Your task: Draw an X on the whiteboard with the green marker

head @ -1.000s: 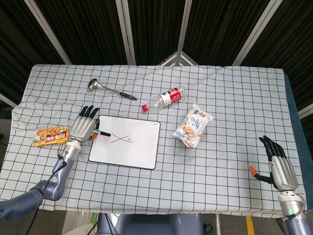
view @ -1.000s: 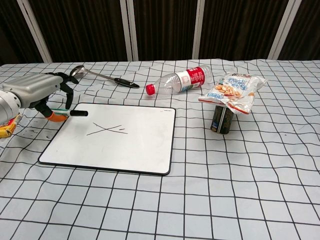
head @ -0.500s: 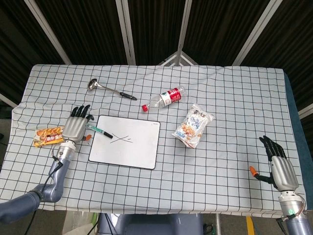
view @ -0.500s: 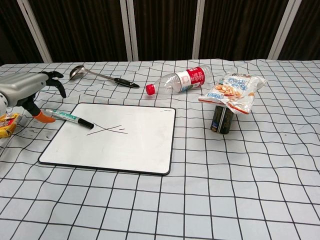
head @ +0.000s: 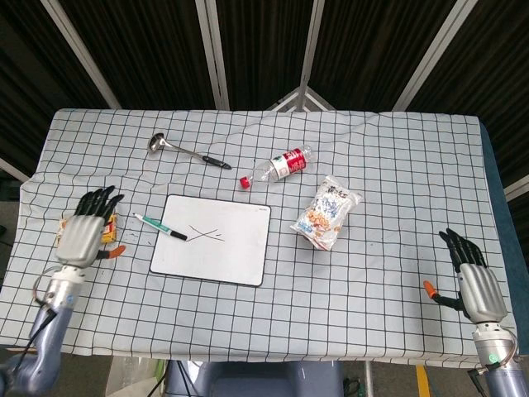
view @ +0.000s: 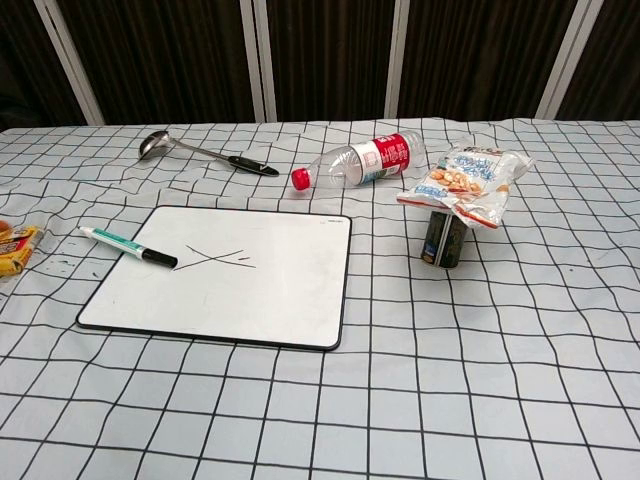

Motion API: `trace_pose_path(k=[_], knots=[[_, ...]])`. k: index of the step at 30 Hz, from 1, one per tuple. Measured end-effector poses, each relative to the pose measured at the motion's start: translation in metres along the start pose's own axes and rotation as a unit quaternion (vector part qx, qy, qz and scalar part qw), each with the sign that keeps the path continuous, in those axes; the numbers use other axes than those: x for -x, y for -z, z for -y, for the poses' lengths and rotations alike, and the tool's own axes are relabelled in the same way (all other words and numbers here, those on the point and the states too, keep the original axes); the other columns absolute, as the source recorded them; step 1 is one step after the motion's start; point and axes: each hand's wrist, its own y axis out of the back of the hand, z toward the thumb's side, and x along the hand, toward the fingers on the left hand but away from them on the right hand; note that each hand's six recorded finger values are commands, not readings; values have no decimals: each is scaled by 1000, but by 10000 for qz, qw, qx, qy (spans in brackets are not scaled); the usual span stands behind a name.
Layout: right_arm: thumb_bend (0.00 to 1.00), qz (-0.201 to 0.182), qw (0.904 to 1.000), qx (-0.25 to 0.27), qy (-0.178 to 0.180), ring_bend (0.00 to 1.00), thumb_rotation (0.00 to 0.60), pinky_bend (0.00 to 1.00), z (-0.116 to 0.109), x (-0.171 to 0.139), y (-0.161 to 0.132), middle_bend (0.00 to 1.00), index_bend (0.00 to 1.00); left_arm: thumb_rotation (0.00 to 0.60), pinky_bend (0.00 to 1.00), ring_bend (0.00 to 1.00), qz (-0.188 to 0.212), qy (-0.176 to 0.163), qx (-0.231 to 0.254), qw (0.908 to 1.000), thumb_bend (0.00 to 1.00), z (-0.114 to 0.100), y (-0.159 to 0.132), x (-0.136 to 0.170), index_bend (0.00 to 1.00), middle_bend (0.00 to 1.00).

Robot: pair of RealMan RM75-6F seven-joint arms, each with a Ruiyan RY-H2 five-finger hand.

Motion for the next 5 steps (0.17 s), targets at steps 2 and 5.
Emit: trace_pose_path(k=[2,5], knots=[[312,-21,10000,-60,25,0,600,0,0,0,-1,0,0,600,0,0,-98,1,-90,9999,101,-7,14,25,0,0],[313,-43,9999,-135,47,0,600,0,1,0,-1,0,0,600,0,0,-232,35,-201,9995,100,-18,32,60,0,0]])
